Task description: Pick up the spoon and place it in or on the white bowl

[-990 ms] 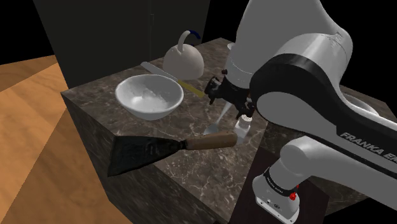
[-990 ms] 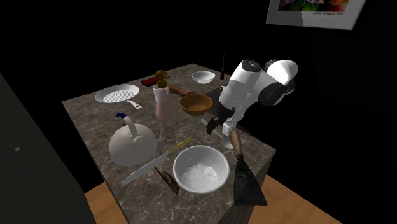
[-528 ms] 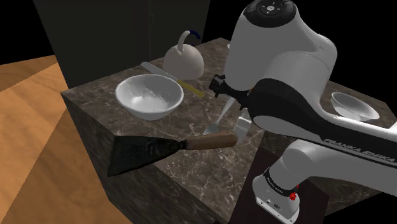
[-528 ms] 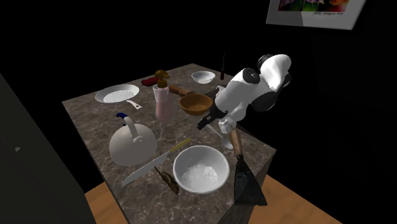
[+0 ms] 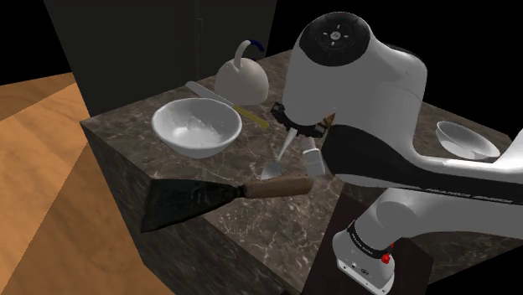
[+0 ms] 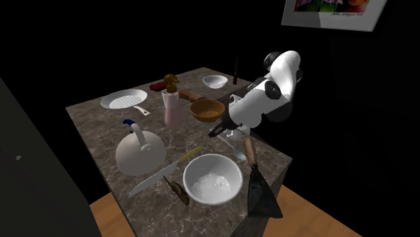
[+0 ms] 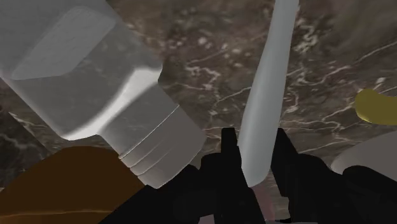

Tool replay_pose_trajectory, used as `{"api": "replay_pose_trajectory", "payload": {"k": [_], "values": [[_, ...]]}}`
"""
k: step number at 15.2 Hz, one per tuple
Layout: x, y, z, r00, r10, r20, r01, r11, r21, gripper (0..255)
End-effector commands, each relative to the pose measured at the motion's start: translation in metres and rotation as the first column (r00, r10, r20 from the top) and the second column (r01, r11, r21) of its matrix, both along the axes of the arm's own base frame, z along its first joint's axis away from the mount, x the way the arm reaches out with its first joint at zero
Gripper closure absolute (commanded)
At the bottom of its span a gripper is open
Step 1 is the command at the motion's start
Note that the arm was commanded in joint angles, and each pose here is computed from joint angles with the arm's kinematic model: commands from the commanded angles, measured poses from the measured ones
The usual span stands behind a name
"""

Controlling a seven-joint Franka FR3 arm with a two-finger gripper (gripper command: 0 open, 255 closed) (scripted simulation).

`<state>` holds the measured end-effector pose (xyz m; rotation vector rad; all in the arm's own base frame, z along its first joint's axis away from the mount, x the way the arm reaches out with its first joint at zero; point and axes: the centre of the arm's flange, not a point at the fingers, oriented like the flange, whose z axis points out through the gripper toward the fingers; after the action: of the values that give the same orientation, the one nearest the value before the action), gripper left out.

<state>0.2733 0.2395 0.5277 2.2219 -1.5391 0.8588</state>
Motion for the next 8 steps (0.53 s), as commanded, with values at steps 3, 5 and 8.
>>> {"api": "replay_pose_trajectory", "payload": {"k": [3, 5, 8], "values": [[-0.016, 0.039, -0.022, 0.986, -0.028, -0.167, 0.083, 0.941, 0.328, 255], [-0.029, 0.051, -0.016, 0.984, -0.014, -0.176, 0.072, 0.943, 0.326, 255], [-0.019, 0.002, 0.003, 0.989, -0.021, -0.145, 0.069, 0.94, 0.335, 255]]}}
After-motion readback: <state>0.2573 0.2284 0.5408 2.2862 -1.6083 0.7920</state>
